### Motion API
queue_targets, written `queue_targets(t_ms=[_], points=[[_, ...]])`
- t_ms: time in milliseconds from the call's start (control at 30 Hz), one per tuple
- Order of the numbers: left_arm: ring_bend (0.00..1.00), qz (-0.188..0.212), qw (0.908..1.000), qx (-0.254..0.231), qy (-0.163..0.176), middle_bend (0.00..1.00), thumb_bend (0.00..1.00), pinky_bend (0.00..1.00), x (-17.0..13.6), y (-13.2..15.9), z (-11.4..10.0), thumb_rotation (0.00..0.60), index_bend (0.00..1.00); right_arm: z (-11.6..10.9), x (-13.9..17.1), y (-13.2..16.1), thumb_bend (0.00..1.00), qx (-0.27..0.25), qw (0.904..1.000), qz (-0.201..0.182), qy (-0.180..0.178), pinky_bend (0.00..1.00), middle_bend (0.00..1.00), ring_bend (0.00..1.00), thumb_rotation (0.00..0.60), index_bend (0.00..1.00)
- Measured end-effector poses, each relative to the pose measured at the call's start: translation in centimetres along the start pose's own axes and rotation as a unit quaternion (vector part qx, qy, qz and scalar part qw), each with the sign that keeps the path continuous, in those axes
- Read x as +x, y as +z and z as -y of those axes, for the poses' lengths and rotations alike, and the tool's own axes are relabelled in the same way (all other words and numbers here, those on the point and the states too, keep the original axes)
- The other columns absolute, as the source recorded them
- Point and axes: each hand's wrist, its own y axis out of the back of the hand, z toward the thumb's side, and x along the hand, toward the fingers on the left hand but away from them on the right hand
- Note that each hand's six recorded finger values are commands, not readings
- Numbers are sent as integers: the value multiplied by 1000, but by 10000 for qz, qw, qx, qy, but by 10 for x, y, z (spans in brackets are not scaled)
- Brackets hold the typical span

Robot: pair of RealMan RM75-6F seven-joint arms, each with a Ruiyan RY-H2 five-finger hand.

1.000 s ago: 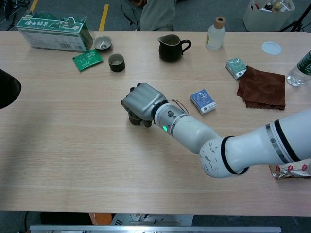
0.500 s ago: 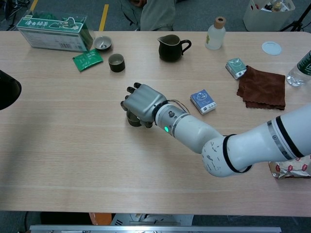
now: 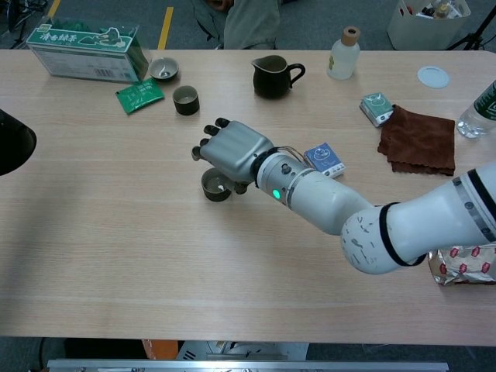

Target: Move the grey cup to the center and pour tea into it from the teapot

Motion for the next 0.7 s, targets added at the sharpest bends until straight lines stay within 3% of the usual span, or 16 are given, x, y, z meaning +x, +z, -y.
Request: queue_targets(t_ms=[300, 533, 700], points=[[829, 130, 9999, -3, -78, 1000, 304, 55, 1, 8, 7, 515, 1000, -33, 50, -68, 355, -254, 9973, 466, -511, 67, 210, 41, 600, 195], [829, 250, 9995, -18, -180, 1000, 304, 55, 5, 19, 17, 515, 1000, -49, 114, -142, 354, -243, 9885, 1158, -944, 67, 210, 41, 600, 195], [829, 355, 9990, -20, -255, 1000, 303, 55, 8, 30, 25, 513, 1000, -53, 160, -178, 354, -201, 9814, 1488, -1200, 67, 210, 41, 600, 195]])
